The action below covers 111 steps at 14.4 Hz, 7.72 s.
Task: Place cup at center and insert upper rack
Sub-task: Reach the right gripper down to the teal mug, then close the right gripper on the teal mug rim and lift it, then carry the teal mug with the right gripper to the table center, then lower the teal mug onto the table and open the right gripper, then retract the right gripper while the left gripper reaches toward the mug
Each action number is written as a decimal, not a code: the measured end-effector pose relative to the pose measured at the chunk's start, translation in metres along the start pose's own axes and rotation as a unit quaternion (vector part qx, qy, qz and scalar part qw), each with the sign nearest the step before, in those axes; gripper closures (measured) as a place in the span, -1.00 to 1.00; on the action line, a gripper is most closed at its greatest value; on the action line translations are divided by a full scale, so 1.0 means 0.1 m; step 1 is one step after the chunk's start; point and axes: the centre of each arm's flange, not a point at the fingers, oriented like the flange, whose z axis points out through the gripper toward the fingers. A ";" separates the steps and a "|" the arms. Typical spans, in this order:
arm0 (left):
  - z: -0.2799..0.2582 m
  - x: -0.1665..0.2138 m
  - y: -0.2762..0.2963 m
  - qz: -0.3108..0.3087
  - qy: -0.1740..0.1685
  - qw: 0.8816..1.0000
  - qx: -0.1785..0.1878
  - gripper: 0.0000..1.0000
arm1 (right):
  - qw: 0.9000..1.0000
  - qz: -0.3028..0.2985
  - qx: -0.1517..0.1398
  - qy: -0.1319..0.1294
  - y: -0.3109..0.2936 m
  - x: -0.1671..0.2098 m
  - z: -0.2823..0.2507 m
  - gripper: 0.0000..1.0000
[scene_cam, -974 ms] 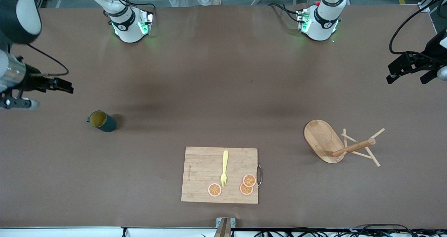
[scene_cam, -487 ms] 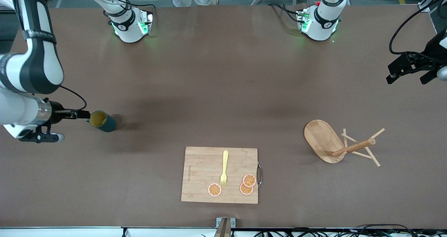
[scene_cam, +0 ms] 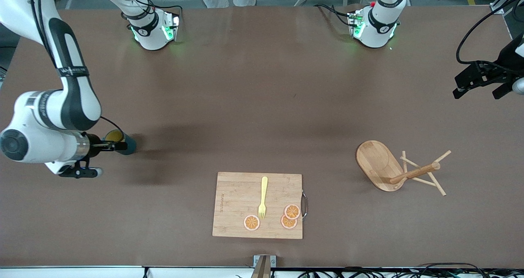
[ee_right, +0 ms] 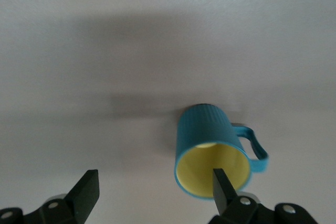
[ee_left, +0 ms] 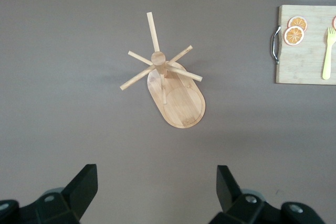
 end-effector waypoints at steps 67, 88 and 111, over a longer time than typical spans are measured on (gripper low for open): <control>0.00 0.00 0.01 0.001 0.000 1.000 0.000 -1.00 | 0.998 0.002 0.029 0.064 -5.73 -1.26 1.00 0.93; 0.00 -0.11 0.87 -0.016 -0.002 1.000 -0.009 -1.00 | 0.982 0.148 0.001 0.113 -3.21 -0.65 -1.96 -1.00; 2.64 -2.05 5.51 -0.260 0.143 0.955 0.031 -1.00 | 0.990 0.018 -0.009 0.139 0.64 -1.23 -3.11 -1.00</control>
